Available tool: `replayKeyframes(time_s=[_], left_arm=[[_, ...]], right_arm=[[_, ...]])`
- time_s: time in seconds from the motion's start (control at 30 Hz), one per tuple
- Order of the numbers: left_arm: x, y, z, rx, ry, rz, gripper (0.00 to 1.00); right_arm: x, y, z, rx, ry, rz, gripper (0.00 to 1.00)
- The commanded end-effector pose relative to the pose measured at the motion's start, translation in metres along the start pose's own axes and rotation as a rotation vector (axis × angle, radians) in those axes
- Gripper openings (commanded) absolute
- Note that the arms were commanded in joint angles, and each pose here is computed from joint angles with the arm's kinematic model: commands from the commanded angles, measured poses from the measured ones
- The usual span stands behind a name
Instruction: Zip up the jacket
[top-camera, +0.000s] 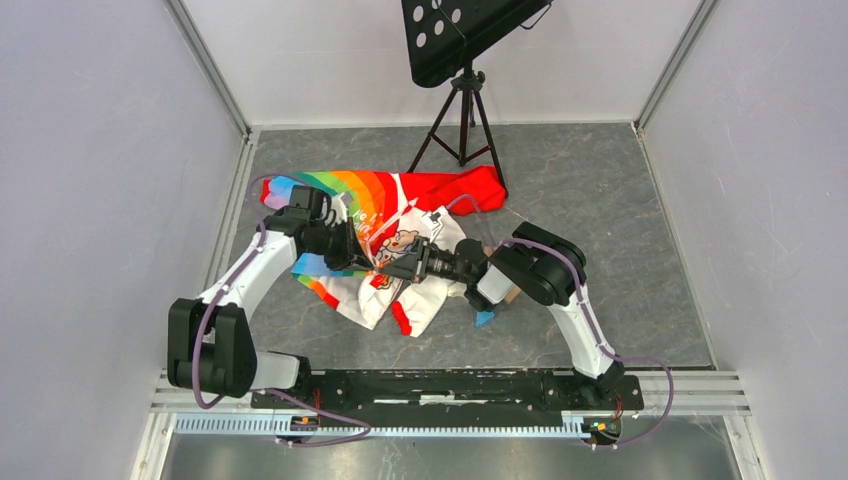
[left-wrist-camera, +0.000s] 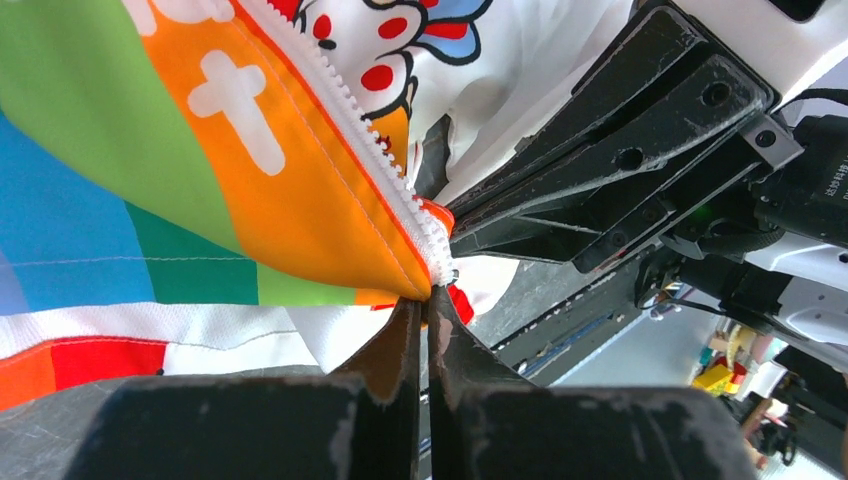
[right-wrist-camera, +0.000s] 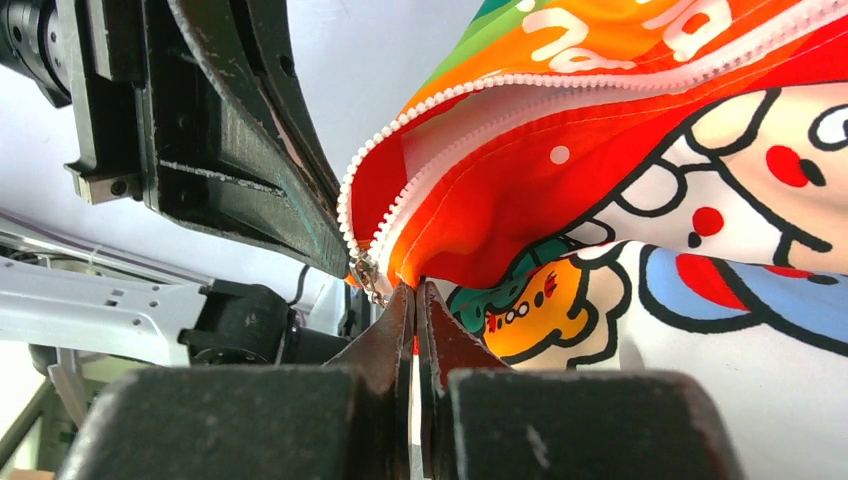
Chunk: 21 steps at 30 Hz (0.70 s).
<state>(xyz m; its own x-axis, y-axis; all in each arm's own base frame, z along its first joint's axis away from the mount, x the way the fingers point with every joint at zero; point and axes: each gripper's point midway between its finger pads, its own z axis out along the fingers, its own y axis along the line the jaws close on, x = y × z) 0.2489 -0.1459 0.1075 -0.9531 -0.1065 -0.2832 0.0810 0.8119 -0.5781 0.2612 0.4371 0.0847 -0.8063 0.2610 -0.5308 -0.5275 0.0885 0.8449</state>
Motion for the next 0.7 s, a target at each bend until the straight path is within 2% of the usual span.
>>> replayKeyframes(time_s=[0.0,0.13,0.37,0.67], left_arm=[[0.012,0.003,0.000,-0.030,0.050,0.048,0.02],[0.013,0.002,0.001,-0.034,0.053,0.052,0.02],[0.017,0.009,0.007,-0.079,0.075,0.045,0.02],[0.014,0.018,0.002,-0.153,0.042,0.044,0.02]], right_arm=[[-0.089,0.107,-0.015,-0.382,-0.342,-0.136,0.00],[-0.094,0.101,-0.014,-0.370,-0.366,-0.078,0.01],[-0.108,0.117,-0.017,-0.400,-0.402,-0.036,0.00],[-0.119,0.128,-0.028,-0.415,-0.429,0.053,0.00]])
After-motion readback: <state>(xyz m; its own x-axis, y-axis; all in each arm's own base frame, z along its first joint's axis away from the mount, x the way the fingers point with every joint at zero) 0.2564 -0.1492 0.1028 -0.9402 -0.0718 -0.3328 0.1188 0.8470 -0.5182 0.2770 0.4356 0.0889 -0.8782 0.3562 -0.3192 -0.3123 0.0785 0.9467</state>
